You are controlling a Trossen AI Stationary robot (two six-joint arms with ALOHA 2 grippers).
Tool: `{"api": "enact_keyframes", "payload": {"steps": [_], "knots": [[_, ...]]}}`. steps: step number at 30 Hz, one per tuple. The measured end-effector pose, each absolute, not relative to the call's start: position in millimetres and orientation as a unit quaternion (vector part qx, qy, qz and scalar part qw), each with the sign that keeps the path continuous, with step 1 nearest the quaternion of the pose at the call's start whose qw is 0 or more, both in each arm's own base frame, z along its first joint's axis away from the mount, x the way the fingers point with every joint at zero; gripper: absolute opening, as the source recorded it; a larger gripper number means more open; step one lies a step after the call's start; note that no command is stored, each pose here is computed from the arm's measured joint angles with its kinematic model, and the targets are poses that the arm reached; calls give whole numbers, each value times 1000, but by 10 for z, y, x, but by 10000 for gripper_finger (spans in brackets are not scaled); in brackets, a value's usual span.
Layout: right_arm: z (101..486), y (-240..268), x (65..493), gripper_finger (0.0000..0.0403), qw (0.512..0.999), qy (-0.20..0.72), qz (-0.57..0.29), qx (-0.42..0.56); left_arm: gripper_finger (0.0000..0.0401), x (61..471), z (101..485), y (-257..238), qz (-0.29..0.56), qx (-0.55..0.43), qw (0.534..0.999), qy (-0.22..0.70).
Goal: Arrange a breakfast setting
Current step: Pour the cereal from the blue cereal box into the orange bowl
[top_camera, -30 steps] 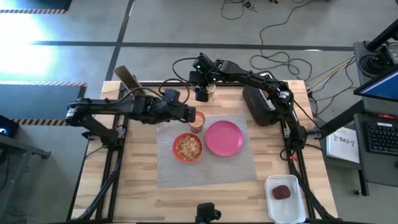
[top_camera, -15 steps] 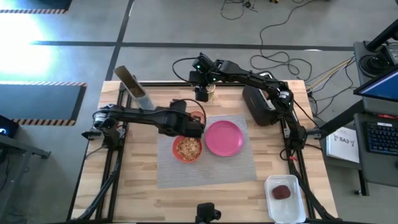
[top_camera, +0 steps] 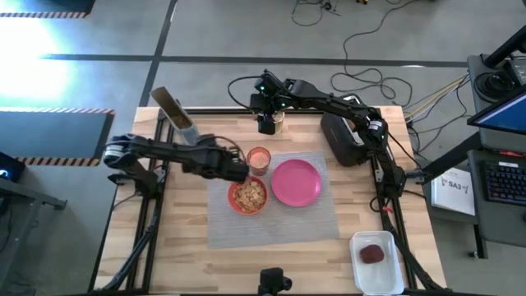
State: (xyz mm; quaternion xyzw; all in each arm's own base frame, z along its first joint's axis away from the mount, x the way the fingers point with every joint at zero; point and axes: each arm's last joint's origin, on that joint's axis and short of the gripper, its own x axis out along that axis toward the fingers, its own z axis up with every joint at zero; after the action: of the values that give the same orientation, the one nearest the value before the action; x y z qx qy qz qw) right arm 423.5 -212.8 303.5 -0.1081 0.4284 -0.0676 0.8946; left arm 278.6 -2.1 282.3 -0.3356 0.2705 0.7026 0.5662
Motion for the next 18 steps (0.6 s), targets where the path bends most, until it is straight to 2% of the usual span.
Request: {"api": "enact_keyframes", "payload": {"steps": [5, 8, 12, 18], "knots": [[3035, -2128, 4235, 210, 895, 428, -68, -108, 190, 2616, 2685, -46, 731, -393, 496, 255], [3035, -2128, 4235, 210, 895, 428, -68, -108, 220, 2559, 2619, -49, 741, -400, 476, 254], [3035, -2128, 4235, 210, 895, 428, -68, -108, 275, 2551, 2507, -50, 756, -387, 468, 246], [3035, -2128, 4236, 210, 895, 428, -68, -108, 355, 2547, 2364, -23, 772, -360, 487, 195]]}}
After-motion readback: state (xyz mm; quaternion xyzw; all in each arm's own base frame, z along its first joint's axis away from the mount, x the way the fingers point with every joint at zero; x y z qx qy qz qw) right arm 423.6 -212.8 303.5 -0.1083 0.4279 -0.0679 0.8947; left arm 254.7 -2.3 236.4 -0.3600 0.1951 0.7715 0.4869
